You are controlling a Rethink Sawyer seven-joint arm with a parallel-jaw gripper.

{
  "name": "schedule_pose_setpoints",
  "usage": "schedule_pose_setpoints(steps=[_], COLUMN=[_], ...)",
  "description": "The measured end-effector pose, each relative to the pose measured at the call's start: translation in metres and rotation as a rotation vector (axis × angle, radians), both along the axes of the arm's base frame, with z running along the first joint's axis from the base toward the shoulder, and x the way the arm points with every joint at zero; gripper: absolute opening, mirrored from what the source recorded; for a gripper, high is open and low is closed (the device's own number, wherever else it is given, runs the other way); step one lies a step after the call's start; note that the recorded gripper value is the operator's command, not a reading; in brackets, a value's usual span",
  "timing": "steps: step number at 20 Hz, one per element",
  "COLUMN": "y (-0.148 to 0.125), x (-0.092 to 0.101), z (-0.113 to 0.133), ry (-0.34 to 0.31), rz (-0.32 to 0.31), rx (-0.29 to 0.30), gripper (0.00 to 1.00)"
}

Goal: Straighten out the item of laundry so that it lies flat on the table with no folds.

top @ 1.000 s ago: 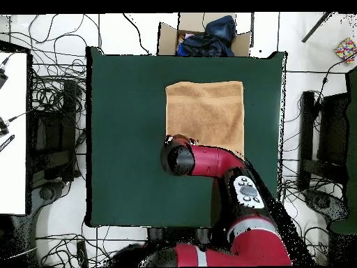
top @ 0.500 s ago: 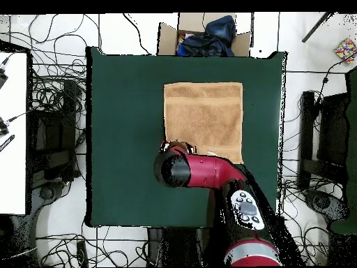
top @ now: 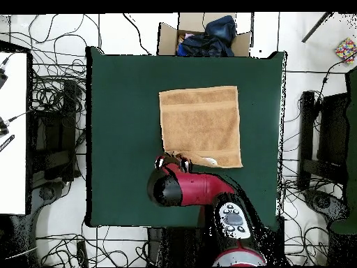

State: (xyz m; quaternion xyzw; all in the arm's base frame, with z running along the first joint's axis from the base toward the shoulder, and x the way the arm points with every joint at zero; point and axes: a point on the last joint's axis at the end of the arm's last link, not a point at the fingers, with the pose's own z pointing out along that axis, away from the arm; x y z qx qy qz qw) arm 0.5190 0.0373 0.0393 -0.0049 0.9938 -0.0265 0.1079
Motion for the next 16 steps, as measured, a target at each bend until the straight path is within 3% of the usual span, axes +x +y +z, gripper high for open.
schedule_pose_setpoints(steps=[8, 16], y=[0.001, 0.001], x=[-0.029, -0.044], z=[-0.012, -0.004], ry=[0.002, 0.017], rz=[0.014, 0.008], rx=[-0.005, -0.007], gripper=[0.0, 0.0])
